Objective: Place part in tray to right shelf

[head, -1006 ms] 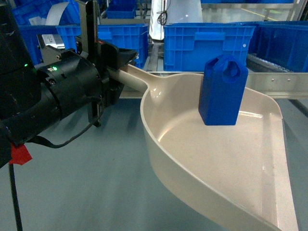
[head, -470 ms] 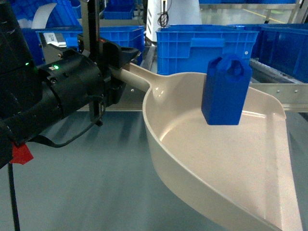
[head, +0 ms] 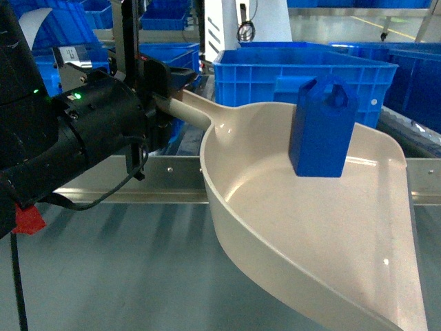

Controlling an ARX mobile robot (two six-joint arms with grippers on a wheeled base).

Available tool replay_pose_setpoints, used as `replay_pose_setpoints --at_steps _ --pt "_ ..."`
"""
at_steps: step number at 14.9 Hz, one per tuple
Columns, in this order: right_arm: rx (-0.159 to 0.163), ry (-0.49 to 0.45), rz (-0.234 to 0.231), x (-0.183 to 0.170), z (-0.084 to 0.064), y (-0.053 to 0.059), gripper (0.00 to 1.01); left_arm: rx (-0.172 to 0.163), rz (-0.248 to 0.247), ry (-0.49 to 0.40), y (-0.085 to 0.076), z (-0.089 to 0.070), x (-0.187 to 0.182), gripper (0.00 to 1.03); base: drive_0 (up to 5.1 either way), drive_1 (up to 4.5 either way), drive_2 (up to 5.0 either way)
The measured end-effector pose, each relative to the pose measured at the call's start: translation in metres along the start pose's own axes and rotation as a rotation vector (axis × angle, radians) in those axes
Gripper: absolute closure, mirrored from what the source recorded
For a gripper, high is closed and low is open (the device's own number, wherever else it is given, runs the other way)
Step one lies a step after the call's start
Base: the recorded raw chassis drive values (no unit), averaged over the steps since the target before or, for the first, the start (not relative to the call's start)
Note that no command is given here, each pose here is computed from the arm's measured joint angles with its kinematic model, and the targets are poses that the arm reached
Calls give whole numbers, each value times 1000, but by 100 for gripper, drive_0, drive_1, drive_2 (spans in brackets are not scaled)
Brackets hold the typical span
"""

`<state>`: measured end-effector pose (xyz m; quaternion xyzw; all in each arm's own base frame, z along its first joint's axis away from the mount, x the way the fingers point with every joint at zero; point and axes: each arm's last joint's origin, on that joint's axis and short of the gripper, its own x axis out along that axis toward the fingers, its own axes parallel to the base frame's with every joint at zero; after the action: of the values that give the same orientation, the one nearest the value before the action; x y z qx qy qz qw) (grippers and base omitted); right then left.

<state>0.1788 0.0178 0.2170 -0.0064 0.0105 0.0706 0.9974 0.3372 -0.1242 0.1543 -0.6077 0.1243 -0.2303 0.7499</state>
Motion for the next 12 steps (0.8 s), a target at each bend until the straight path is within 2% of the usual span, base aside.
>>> replay_pose_setpoints --at_steps 2,5,8,12 --pt "0 0 0 0 0 0 3 0 1 1 0 0 0 91 -110 477 -316" --pt "0 -1 -1 0 0 0 3 -1 -1 11 0 -2 0 91 -378 471 -54" --pt "0 5 3 0 -1 0 3 2 7 -26 1 5 -1 91 -10 -10 -10" --pt "0 4 3 0 -1 0 3 0 -2 10 0 -2 0 91 -8 -8 -8"
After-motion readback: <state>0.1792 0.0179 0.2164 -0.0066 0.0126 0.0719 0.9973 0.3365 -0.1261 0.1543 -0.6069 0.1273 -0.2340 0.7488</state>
